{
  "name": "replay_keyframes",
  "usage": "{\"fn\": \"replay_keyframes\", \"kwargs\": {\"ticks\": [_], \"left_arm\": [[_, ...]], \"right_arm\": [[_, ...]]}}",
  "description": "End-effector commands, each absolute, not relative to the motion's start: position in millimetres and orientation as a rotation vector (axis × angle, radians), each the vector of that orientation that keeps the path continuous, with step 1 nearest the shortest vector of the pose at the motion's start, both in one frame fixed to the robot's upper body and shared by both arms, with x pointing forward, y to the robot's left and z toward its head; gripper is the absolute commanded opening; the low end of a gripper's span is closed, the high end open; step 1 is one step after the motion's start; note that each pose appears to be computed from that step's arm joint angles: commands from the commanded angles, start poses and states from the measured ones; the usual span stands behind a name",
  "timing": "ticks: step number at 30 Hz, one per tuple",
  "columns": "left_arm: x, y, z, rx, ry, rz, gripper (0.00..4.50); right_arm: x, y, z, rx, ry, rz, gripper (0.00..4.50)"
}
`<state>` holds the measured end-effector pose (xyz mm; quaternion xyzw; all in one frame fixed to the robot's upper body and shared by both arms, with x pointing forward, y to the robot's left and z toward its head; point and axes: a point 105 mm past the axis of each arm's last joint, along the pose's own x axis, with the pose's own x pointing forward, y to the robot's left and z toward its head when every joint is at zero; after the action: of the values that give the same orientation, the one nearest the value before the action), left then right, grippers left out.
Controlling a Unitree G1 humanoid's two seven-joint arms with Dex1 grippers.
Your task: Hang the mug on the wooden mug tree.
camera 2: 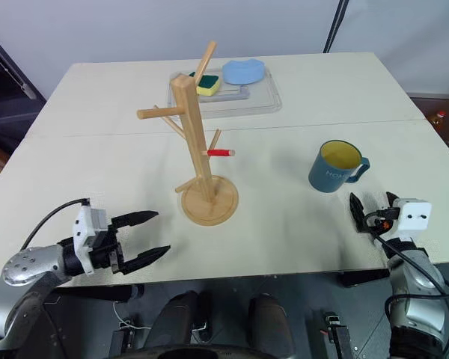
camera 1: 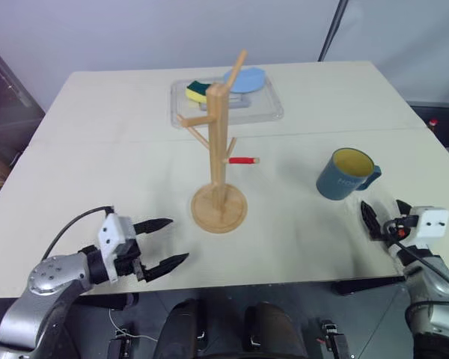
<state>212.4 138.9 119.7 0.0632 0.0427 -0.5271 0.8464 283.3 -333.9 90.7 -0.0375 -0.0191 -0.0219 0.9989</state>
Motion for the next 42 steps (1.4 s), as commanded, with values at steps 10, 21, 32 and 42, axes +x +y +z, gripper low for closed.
{"fn": "replay_keyframes", "kwargs": {"ticks": [10,21,32,42], "left_arm": [[210.6,102.7,134.3,0.146,-0.024,-1.19,4.5],[212.1,99.8,136.1,0.154,-0.044,-1.187,4.5],[210.8,102.5,137.0,0.157,-0.053,-1.167,4.5],[211.4,103.7,136.9,0.165,-0.059,-1.15,4.5]], "right_arm": [[301.3,-331.3,122.7,-0.127,-0.1,-0.028,4.48],[320.2,-334.0,123.0,-0.14,-0.074,-0.021,4.48],[340.4,-334.5,119.6,-0.13,-0.059,0.016,4.48],[351.3,-328.0,117.9,-0.087,-0.067,0.083,2.24]]}}
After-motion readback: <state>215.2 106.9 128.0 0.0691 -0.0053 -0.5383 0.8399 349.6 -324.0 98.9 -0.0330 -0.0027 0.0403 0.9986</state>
